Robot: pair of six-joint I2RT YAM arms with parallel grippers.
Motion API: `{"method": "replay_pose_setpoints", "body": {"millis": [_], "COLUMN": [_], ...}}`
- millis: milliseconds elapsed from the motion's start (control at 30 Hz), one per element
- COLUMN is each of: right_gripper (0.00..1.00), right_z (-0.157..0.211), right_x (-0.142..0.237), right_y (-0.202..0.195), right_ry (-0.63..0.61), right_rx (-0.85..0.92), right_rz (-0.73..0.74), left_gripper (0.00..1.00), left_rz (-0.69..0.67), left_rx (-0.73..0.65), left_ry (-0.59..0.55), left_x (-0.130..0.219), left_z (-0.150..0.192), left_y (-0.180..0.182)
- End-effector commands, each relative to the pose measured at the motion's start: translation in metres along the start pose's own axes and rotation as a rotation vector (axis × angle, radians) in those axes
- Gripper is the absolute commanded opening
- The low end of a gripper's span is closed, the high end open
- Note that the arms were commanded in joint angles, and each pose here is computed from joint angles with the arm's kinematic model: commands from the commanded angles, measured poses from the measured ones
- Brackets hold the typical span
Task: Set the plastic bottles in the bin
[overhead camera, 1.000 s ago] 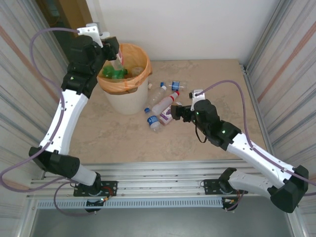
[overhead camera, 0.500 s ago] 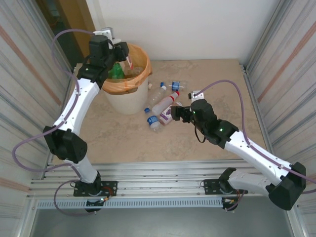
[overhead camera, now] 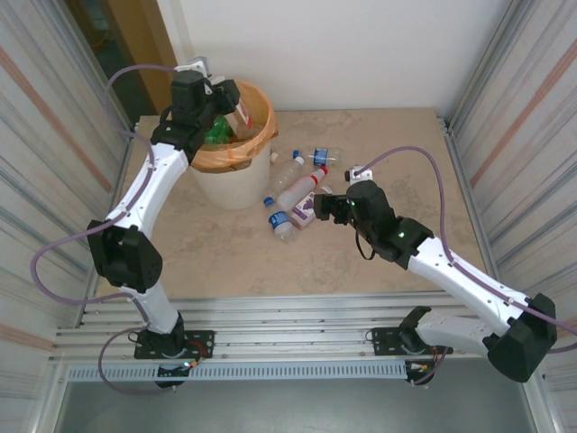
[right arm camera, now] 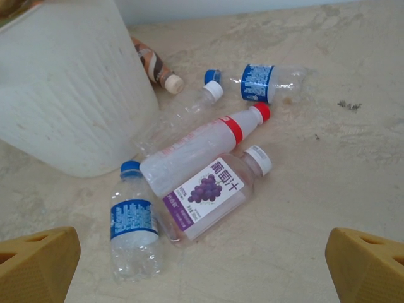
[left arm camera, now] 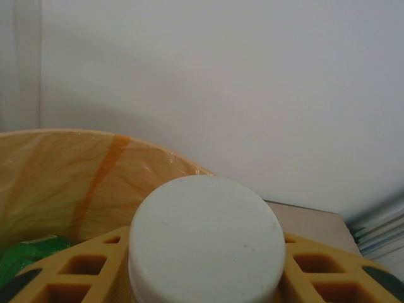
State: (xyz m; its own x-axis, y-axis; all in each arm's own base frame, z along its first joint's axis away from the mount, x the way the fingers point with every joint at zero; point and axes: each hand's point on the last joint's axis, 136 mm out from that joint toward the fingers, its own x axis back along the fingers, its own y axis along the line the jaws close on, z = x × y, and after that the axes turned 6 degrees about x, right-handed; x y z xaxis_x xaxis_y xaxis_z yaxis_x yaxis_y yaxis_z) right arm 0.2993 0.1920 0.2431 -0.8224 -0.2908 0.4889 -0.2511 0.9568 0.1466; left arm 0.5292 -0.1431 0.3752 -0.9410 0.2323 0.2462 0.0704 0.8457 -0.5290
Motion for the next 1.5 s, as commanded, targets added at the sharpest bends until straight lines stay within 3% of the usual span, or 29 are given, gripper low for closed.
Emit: {"method": "replay_pose_setpoints", "body": {"millis": [0,367,533,833,1033,1267,1467], "right_gripper": [0.98,0.98,0.98,0.98,0.98,0.98,0.98], "right_z": [-0.009,-0.01,-0.011,-0.012,-0.014,-0.016,-0.015], "right_x": [0.002,0.002,0.002,0.003,0.004,0.004,0.002], "right_y": [0.0,0.0,0.002,0.001,0.001,0.004,0.004], "right_ry": [-0.008,-0.006,-0.005,-0.009,-0.014,-0.014,-0.01], "right_rx": [-0.041,-0.049,-0.049,-0.048,-0.051,-0.049,-0.048], "right_rz": [0.0,-0.004,-0.009,-0.011,-0.014,-0.025,-0.024], "left_gripper": [0.27,0.31,0.4,0.68,0.81,0.91,0.91], "left_rz": [-0.031,-0.074,-0.081,-0.087,-0.109,-0.169,-0.199], "left_rx": [0.021,0.011,0.008,-0.015,-0.024,-0.031,-0.056], "left_ry": [0.001,0.032,0.045,0.03,0.013,-0.025,-0.073], "left_x": [0.003,-0.002,-0.005,0.003,0.013,0.03,0.05], "left_z": [0.004,0.019,0.023,0.015,0.008,-0.004,-0.018], "left_y": [0.011,0.027,0.03,0.028,0.029,0.036,0.037]}}
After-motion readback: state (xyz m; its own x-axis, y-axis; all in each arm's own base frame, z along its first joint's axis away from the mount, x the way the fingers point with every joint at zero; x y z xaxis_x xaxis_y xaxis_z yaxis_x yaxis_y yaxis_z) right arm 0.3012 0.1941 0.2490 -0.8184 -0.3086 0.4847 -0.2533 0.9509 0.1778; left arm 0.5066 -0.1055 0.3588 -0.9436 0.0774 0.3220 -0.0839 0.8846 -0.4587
